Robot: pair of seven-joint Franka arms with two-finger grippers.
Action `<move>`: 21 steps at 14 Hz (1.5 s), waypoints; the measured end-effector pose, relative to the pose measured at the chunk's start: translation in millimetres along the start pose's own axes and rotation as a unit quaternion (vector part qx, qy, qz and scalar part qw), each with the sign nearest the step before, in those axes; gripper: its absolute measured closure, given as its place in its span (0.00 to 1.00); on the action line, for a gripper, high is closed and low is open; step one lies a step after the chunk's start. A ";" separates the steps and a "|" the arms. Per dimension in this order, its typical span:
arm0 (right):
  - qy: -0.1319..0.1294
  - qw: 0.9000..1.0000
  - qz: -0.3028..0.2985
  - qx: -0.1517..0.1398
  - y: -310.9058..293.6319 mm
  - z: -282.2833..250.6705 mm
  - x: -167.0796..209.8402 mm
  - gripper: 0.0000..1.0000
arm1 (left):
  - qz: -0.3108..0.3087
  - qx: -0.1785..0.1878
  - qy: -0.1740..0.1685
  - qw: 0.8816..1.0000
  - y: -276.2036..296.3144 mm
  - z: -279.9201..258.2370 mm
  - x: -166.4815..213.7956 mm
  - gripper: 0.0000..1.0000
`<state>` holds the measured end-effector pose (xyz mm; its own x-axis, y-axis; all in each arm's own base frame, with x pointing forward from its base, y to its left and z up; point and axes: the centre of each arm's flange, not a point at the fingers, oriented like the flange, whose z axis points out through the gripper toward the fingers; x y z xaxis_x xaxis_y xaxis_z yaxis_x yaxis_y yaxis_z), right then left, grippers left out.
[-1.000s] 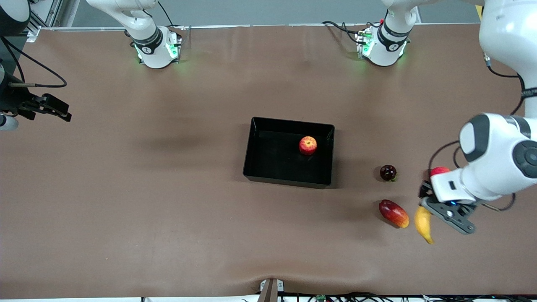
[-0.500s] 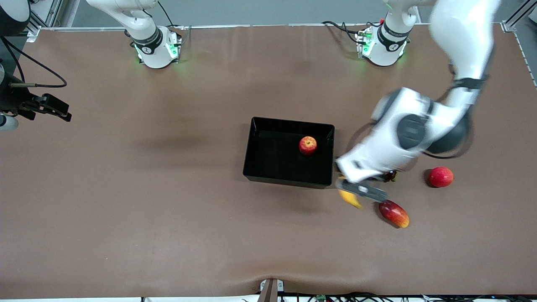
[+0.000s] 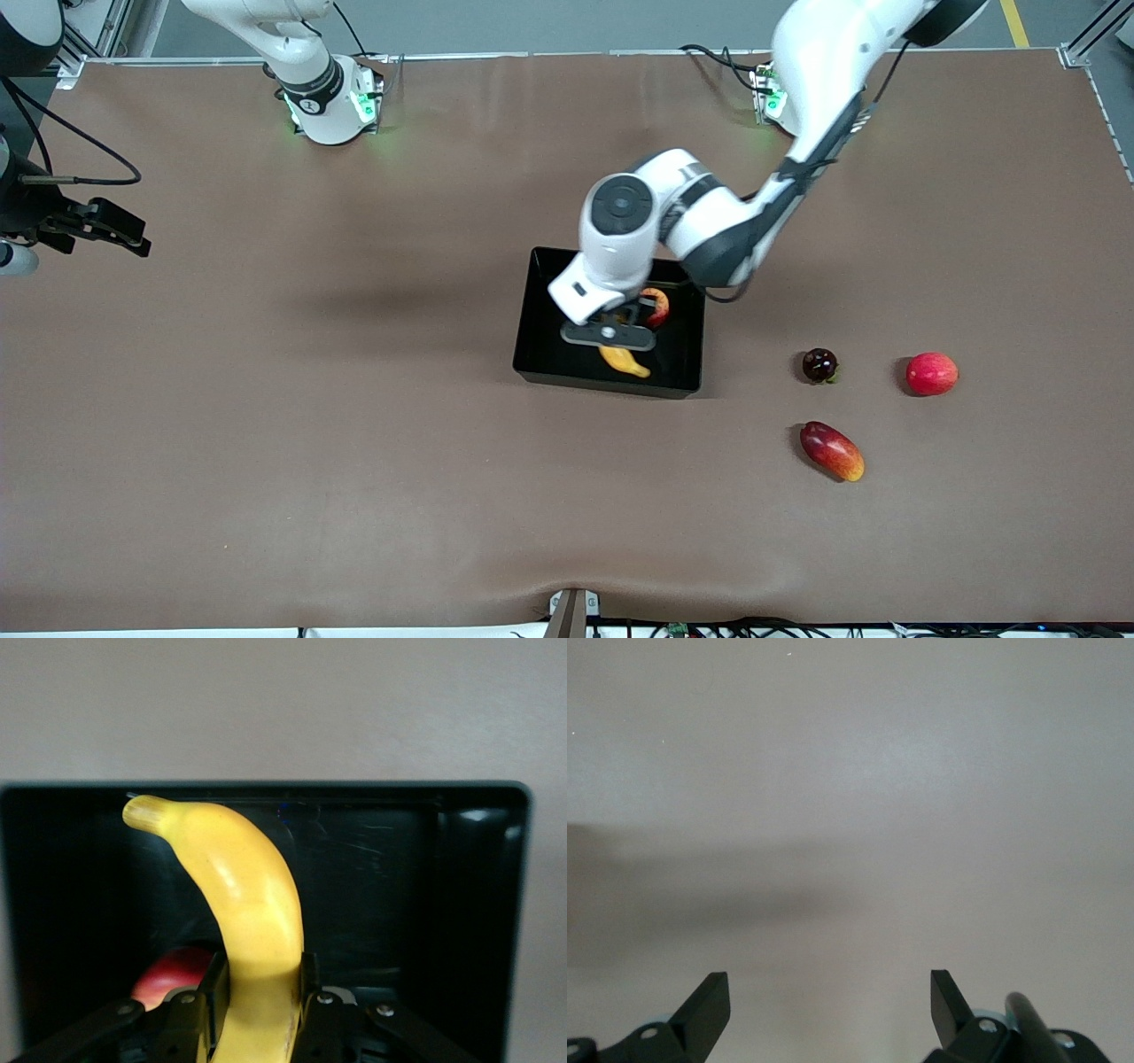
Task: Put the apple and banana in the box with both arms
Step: 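Carry the banana over the box and lower it inside, then open the left gripper to release the banana in the box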
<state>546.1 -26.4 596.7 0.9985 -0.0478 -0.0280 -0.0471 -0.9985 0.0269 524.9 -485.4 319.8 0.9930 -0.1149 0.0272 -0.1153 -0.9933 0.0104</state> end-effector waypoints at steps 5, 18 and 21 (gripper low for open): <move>0.000 1.000 0.001 0.000 0.6 0.0 0.0 0.00 | 0.017 -0.009 0.012 1.000 36.7 35.7 -21.0 0.64; 0.000 1.000 0.001 0.000 1.1 0.0 0.0 0.00 | 0.040 -0.001 0.027 0.999 37.0 131.5 -21.3 0.29; 0.000 1.000 0.001 0.000 1.3 0.0 0.0 0.00 | 0.017 -0.007 0.052 0.998 21.1 99.6 8.7 0.00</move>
<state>546.0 -27.7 596.7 0.9983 -0.0502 -0.0280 -0.0495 -0.9984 0.0269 533.7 -508.7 220.7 0.9805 -0.1457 0.1321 -0.1497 -0.9885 0.0211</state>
